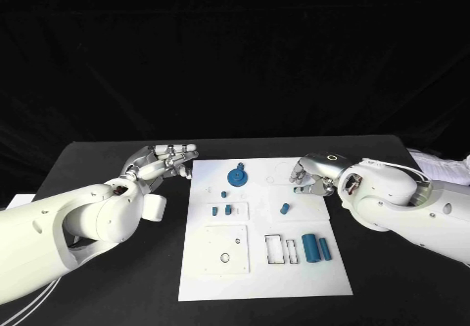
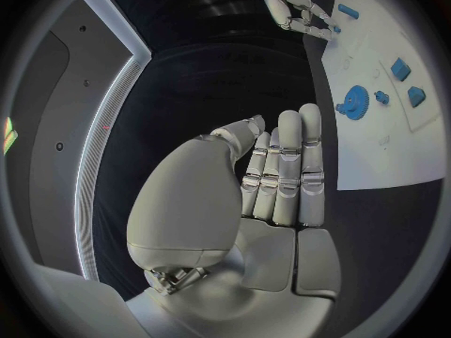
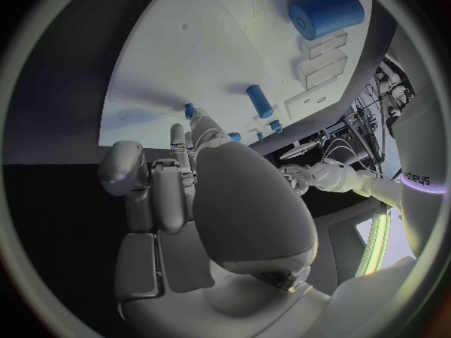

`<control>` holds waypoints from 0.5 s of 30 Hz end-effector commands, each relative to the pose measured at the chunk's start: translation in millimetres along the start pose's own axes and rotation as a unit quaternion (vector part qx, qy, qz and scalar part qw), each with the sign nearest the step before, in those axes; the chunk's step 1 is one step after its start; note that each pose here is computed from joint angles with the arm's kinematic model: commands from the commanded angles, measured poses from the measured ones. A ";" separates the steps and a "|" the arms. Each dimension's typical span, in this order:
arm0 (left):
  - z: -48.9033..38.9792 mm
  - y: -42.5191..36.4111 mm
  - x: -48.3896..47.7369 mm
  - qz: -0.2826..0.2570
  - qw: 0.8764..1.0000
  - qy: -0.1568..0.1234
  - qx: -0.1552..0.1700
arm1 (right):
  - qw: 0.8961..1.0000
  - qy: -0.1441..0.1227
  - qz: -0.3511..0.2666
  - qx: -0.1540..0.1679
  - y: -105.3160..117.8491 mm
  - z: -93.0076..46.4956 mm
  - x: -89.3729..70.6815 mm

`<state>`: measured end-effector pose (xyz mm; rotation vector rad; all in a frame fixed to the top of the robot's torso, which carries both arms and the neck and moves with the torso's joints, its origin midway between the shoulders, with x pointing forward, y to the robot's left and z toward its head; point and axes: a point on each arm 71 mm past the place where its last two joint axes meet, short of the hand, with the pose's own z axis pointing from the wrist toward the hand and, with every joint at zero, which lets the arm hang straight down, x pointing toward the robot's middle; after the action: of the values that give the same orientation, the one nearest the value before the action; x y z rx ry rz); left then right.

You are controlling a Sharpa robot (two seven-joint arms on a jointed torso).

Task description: Assemble the parts on the task board

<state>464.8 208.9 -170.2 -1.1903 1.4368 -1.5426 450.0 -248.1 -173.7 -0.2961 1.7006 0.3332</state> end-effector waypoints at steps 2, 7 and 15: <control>-0.9 -1.7 0.6 -0.028 1.000 0.000 0.010 | 0.999 0.030 -0.032 0.006 0.6 1.2 6.0; -1.5 -1.8 -0.6 -0.027 1.000 -0.002 0.010 | 0.999 0.039 -0.034 0.006 1.4 2.1 8.4; -1.8 -1.6 -1.1 -0.026 1.000 -0.003 0.008 | 0.998 0.048 -0.034 0.001 4.1 4.0 11.9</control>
<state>464.4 212.5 -170.1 -1.2311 1.4077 -1.5548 451.1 -243.2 -181.4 -0.3418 1.7505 0.2957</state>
